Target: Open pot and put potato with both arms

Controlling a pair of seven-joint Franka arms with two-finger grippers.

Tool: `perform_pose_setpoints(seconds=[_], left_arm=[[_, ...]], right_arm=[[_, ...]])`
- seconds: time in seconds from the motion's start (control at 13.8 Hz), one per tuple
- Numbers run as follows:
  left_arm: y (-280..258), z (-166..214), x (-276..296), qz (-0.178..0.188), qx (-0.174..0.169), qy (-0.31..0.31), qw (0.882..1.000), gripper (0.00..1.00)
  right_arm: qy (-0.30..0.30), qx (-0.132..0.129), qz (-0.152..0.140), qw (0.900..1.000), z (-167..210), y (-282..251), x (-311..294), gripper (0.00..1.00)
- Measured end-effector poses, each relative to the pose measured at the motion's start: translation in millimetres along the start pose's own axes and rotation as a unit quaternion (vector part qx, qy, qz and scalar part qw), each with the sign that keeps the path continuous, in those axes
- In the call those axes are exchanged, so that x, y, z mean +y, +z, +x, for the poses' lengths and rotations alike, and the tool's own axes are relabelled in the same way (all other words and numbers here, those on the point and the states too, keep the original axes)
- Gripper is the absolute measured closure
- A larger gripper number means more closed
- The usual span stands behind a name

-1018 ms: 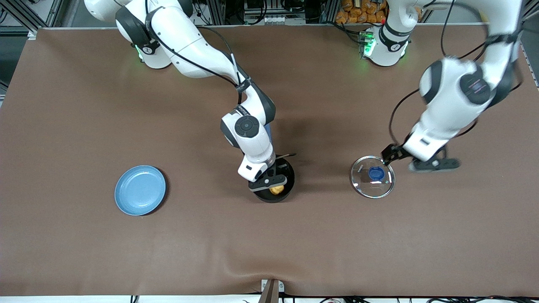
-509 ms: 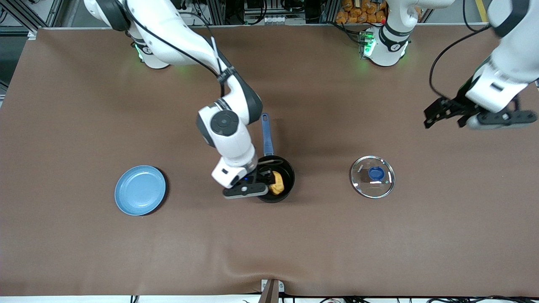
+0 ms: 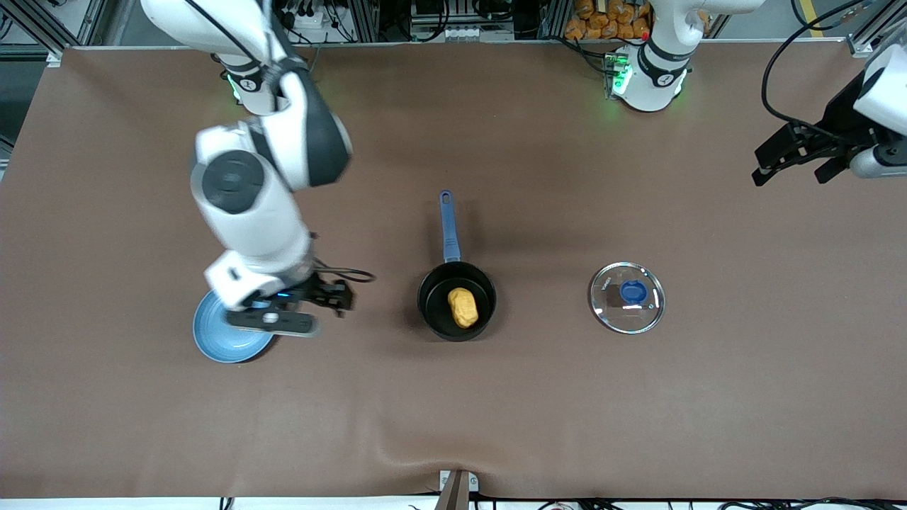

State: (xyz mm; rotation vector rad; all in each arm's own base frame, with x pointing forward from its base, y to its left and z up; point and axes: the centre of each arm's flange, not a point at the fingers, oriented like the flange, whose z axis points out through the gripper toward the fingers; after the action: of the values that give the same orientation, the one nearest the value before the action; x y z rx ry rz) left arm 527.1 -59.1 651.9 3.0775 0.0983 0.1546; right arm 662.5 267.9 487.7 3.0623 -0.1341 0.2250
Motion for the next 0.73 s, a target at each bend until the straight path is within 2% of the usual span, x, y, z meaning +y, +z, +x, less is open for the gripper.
perform_pose_setpoints(seconds=[0.22, 0.51, 0.73], left_arm=[[0, 5, -5, 0.004, -0.008, 0.022, 1.000, 0.00], [26, 11, 13, 0.010, -0.037, 0.074, 0.997, 0.00], [44, 19, 29, 0.010, -0.057, 0.088, 0.994, 0.00]], right_arm=[[-0.009, -0.009, -0.006, 1.000, 12, -27, 70, 0.00], [-0.023, -0.028, 0.004, 0.999, 15, -35, 167, 0.00], [-0.028, -0.039, 0.013, 0.999, 11, -41, 228, 0.00]])
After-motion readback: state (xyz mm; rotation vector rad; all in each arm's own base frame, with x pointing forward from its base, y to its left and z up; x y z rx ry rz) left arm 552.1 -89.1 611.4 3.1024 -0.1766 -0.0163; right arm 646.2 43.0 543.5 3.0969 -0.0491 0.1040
